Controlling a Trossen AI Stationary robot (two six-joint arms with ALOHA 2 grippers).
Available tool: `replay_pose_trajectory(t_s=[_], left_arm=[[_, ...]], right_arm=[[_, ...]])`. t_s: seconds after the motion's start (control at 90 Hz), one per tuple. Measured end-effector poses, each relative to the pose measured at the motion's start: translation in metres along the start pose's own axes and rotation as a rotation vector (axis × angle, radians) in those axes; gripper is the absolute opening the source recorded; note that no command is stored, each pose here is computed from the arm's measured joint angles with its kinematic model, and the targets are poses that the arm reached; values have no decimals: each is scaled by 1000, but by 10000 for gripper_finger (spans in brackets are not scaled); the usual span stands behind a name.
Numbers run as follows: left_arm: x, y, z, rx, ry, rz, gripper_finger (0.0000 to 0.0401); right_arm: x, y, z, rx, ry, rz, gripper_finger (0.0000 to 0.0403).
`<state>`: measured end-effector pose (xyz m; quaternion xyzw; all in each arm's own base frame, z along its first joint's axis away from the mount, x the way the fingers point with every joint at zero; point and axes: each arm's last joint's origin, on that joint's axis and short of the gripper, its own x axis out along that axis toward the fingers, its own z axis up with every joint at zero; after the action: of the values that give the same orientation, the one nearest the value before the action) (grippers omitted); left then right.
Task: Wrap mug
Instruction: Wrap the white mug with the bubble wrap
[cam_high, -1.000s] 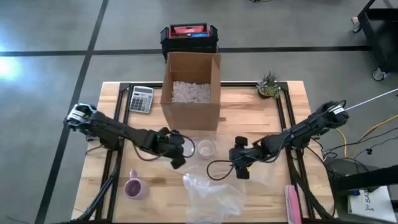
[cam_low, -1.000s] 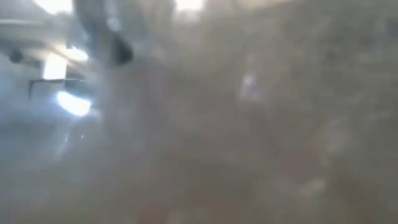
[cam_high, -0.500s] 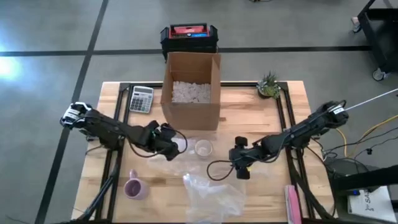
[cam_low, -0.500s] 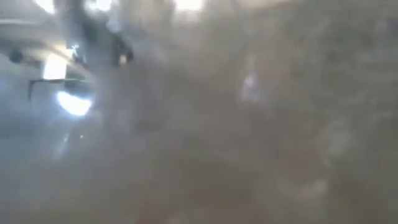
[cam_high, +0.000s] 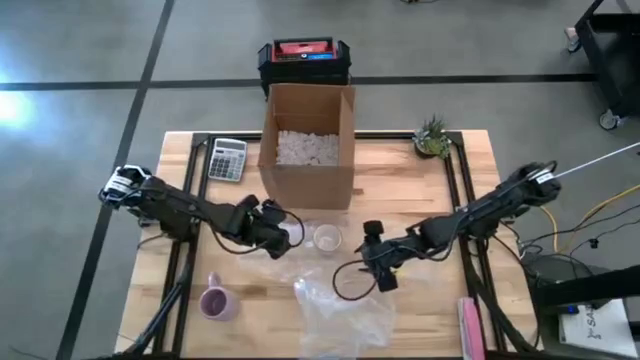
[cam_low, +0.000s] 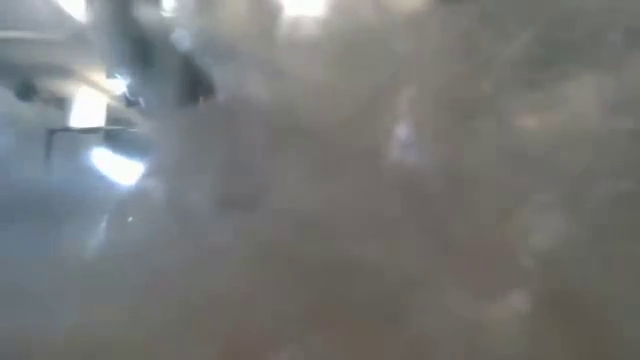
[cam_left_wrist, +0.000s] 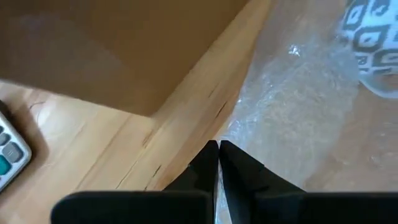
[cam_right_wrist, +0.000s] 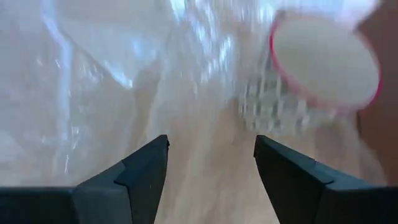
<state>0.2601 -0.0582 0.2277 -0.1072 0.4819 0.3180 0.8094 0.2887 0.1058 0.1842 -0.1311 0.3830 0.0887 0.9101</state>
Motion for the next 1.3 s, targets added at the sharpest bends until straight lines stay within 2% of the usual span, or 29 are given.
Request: replay_pose_trajectory(t_s=[0.2,0.444,0.6,0.778,1.022,1.189,1.3], left_arm=[[0,-2,2,-26,-21,-24,0],[0,-3,3,-24,-26,-31,1],[0,-3,3,-25,-27,-33,2],[-1,-4,3,-27,-28,-39,1],[-1,-4,3,-22,-20,-54,1],[-1,-5,4,-26,-25,-60,2],[-1,-5,4,-28,-28,-64,1]], right_arm=[[17,-8,30,-69,-33,-40,207],[51,-11,62,-131,146,-29,187],[65,-19,75,-116,268,-30,174],[71,-26,76,-117,390,-44,155],[46,-35,95,-114,313,-64,130],[49,-53,89,-62,346,-83,117],[68,-57,76,-22,398,-38,108]])
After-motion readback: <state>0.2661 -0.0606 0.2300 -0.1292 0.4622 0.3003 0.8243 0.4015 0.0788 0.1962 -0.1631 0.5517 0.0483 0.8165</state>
